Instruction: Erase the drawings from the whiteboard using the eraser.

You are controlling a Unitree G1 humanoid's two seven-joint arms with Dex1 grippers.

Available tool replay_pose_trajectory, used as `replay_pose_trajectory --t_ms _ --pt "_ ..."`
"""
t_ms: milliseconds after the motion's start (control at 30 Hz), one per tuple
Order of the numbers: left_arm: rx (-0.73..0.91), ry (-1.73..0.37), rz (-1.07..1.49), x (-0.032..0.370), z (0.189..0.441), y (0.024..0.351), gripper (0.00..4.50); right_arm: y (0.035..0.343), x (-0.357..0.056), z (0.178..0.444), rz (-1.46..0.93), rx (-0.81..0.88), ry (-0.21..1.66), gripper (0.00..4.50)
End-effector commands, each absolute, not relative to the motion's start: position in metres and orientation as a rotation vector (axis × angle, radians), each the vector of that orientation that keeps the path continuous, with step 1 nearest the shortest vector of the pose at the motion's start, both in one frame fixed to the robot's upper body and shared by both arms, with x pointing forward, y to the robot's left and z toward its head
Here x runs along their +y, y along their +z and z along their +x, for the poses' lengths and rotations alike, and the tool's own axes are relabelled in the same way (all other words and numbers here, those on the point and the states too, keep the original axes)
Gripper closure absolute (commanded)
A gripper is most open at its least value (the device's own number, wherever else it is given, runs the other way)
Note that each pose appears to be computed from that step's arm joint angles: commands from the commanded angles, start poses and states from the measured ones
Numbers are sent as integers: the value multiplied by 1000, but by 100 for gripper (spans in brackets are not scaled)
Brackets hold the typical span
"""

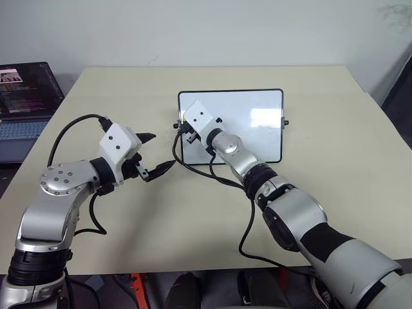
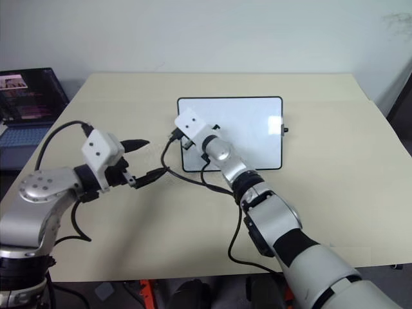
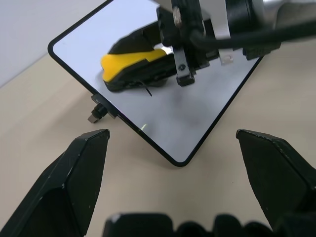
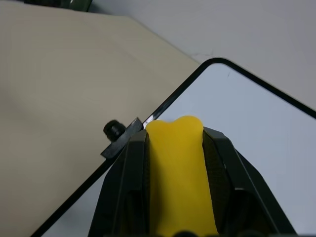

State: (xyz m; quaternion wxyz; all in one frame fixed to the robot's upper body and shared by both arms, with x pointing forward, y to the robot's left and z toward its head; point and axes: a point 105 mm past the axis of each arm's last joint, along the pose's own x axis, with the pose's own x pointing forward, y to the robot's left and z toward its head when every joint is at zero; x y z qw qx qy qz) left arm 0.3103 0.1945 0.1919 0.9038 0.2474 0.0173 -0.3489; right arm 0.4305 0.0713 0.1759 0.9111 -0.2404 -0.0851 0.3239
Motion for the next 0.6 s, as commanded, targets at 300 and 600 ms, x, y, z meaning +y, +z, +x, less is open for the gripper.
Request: replay_pose_trajectory --t_ms 300,600 --pt "-30 -720 520 190 310 206 0 167 57 436 -529 -147 647 333" --pt "-29 -726 520 191 312 205 0 158 44 438 -540 -128 633 333"
